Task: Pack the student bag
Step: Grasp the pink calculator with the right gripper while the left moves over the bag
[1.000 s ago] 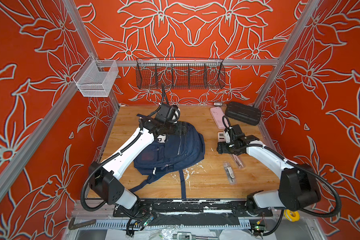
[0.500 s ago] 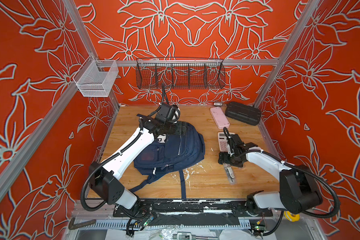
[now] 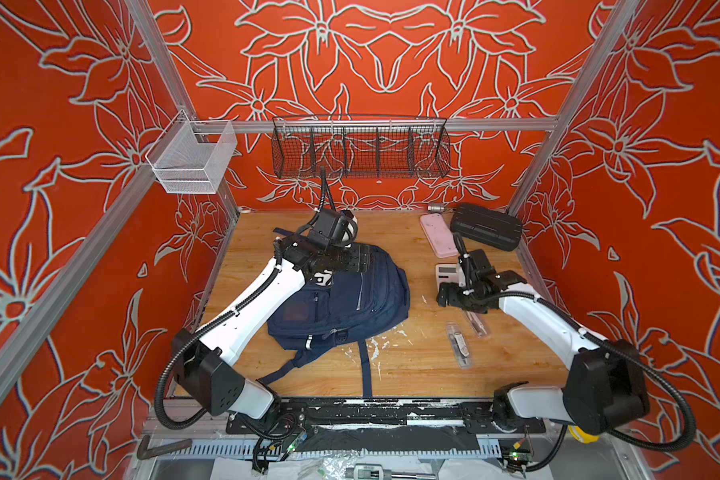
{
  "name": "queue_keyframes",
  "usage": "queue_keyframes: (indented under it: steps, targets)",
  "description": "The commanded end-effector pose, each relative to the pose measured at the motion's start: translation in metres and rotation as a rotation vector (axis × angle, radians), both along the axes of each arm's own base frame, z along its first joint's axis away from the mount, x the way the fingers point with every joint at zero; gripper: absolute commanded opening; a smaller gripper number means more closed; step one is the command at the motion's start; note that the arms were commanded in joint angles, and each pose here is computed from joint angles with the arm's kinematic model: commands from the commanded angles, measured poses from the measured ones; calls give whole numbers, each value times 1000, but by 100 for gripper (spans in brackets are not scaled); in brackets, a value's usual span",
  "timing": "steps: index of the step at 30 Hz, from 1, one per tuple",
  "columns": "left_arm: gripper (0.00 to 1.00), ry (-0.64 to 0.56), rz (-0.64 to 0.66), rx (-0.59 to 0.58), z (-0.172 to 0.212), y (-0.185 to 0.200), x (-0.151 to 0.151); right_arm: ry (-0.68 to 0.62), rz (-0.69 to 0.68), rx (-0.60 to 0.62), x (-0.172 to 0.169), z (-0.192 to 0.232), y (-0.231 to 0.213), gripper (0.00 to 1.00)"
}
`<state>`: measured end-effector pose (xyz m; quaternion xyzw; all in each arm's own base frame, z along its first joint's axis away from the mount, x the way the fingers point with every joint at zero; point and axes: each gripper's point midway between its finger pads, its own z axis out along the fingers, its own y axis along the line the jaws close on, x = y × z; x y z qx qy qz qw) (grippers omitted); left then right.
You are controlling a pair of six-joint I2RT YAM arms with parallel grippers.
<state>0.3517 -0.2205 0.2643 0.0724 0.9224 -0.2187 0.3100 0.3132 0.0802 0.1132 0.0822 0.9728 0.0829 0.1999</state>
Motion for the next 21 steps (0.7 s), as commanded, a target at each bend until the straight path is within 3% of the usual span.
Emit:
queue_keyframes:
  steps: [1,6,12,16,21]
  targets:
    - [81,4,-26,34,-3,-4,5,18,28,-6,28,-3,-17,87]
    - [79,44,-83,-49,-3,-27,9,56,37,120,60,-19,-33,73]
    - [78,173,-109,-248,-10,-79,24,20,3,201,67,-26,-57,68]
    - [78,223,-106,-362,-22,-121,38,-23,-17,322,67,-28,-63,63]
    - [77,271,-129,-422,-38,-178,54,-67,-19,383,70,-36,-65,68]
